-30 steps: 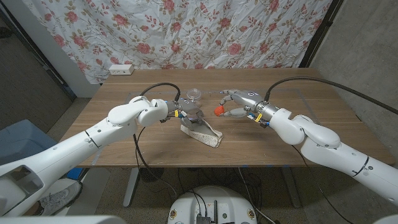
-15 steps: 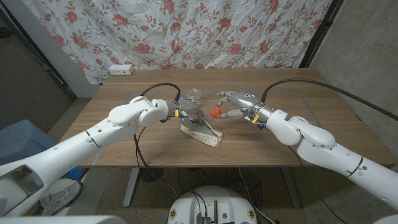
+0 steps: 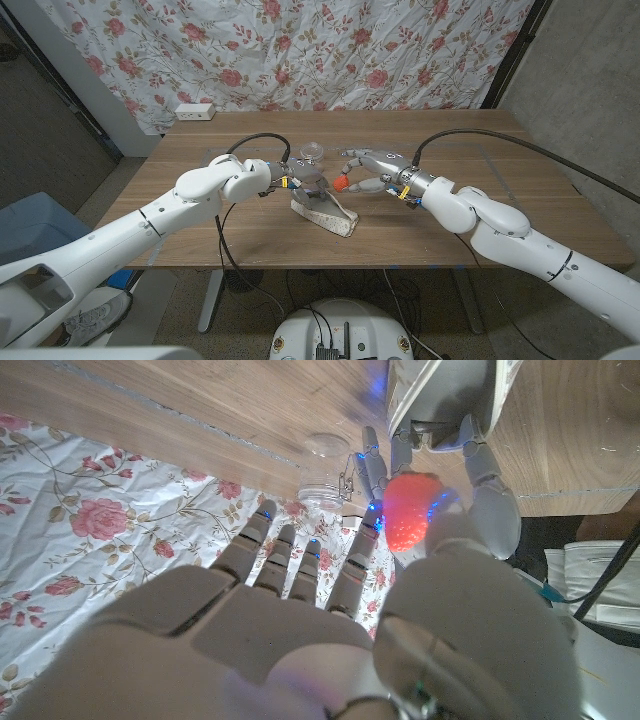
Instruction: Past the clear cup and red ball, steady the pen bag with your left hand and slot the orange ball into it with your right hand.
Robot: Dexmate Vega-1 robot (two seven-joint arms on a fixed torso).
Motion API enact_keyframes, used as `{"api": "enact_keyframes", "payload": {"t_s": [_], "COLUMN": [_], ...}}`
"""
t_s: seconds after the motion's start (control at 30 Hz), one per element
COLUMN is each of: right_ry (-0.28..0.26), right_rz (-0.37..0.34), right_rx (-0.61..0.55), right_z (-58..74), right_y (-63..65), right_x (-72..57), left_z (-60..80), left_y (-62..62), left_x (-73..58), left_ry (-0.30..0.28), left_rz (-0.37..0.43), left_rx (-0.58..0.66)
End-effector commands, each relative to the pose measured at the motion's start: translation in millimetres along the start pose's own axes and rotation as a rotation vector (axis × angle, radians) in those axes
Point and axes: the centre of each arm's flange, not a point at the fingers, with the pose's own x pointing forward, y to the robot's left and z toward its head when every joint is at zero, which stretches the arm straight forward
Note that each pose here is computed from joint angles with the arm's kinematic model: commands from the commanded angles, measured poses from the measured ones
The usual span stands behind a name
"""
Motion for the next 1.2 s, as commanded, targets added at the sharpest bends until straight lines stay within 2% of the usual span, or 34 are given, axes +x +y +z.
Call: {"api": "enact_keyframes", "payload": {"t_s": [0.03, 0.47, 1.2], "right_ry": [-0.034, -0.043, -0.025], "right_rz": [0.014, 0.026, 0.047], "right_rx": [-0.012, -0.012, -0.014], "right_z": [8.4, 16.4, 14.1], "right_y": [6.6, 16.0, 28.1], "right_x": [10.1, 16.5, 20.2], "left_z": [0.8, 1.7, 2.5], "left_y": [-0.4, -1.5, -0.4], "left_x": [0.2, -0.7, 1.7], "left_ry": [-0.004, -0.006, -0.013], "left_rz": [0.003, 0.009, 0.014], "left_rx": [0.001, -0.003, 0.0]}}
